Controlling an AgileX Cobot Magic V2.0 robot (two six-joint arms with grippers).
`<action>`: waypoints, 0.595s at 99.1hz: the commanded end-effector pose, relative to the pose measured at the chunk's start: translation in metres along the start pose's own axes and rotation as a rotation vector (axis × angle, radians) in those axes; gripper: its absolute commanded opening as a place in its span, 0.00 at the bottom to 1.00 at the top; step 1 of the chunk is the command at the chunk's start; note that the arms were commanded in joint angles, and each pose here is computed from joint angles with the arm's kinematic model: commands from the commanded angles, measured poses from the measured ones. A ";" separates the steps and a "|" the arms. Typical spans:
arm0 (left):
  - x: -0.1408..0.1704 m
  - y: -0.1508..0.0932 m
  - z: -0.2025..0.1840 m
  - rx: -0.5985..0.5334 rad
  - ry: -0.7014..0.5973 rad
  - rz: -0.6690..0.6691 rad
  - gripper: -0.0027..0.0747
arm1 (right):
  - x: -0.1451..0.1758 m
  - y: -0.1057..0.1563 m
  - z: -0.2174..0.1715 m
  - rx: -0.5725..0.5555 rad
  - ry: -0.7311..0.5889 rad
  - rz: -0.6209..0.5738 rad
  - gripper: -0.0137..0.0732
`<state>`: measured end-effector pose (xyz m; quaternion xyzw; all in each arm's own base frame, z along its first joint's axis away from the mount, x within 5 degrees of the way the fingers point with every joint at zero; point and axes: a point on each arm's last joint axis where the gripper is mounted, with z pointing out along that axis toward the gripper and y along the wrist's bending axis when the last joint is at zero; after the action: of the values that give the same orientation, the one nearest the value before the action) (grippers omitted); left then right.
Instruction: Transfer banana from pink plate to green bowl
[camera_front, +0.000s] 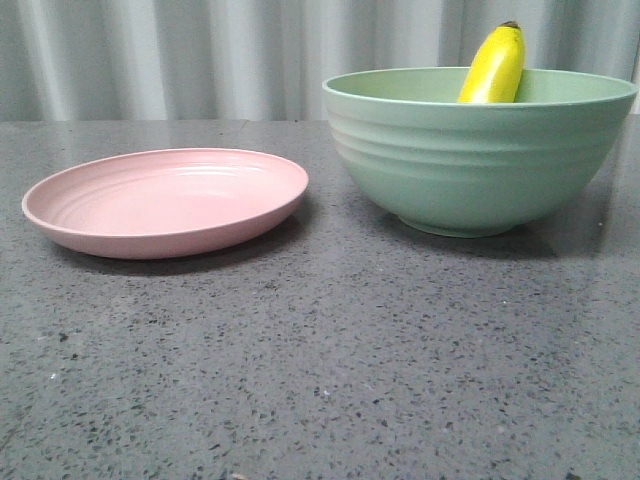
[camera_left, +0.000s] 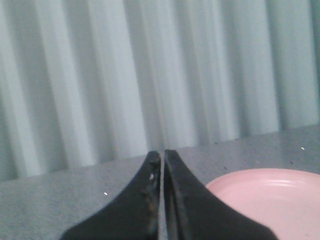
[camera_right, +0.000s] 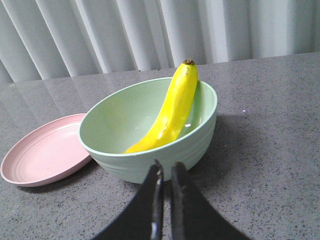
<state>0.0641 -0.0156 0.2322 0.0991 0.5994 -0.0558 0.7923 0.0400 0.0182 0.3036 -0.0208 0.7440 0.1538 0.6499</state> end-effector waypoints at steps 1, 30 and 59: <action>-0.007 0.003 -0.004 -0.049 -0.097 0.009 0.01 | -0.015 0.001 -0.002 0.005 -0.100 -0.011 0.08; -0.002 0.007 -0.017 -0.136 -0.059 0.012 0.01 | -0.015 0.001 -0.002 0.005 -0.100 -0.011 0.08; 0.023 0.006 -0.019 -0.128 0.218 -0.007 0.01 | -0.015 0.001 -0.002 0.004 -0.096 -0.011 0.08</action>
<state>0.0560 -0.0051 0.2082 0.0578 0.6882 -0.0062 0.7232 0.0401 0.0182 0.3038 -0.0208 0.7433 0.1535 0.6508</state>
